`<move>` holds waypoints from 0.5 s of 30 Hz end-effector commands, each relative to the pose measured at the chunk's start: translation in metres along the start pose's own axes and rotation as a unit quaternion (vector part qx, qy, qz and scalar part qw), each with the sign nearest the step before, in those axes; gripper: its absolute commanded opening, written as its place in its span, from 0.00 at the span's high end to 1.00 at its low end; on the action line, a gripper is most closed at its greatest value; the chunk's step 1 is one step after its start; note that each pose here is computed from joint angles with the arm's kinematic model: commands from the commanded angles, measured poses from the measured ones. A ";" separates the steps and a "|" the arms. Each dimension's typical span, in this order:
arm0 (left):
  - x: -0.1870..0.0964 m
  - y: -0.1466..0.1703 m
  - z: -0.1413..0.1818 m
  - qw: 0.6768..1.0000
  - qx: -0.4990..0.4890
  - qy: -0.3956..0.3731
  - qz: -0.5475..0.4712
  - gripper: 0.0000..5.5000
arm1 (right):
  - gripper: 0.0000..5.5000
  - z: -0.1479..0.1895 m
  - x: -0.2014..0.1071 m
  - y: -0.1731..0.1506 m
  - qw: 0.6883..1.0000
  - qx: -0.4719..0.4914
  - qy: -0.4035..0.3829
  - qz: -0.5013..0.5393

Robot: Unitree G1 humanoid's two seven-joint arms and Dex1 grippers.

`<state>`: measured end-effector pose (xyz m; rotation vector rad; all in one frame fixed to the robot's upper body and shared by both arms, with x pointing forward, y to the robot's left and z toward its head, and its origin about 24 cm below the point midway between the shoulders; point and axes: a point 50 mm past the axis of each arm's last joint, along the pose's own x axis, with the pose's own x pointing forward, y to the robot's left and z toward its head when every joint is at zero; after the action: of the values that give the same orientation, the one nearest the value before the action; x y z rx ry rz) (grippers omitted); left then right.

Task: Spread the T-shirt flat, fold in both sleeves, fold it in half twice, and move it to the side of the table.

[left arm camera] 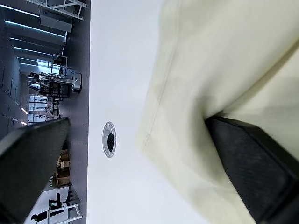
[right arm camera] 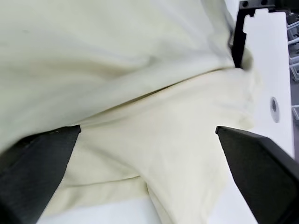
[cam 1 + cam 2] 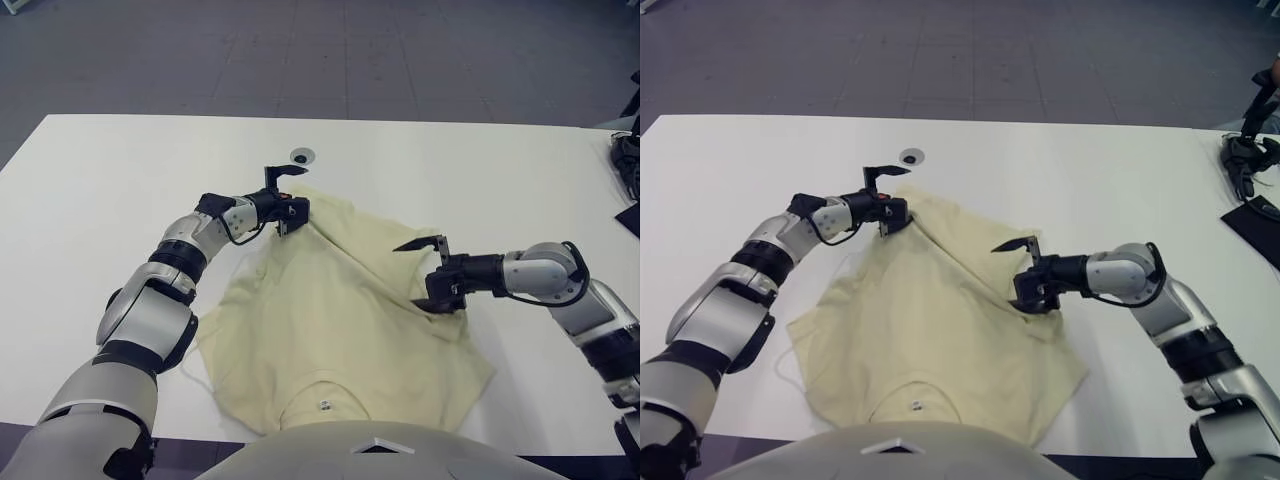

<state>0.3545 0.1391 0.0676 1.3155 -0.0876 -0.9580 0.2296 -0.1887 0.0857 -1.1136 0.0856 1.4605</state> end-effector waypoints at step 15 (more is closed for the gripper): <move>-0.018 -0.040 0.007 0.998 -0.010 -0.019 -0.059 0.02 | 0.02 -0.028 -0.012 -0.057 0.981 -0.034 0.086 -0.170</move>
<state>0.3301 0.1402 0.0675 1.2779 -0.1427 -1.0192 0.2806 -0.1967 0.0982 -1.2300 -0.0066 1.1223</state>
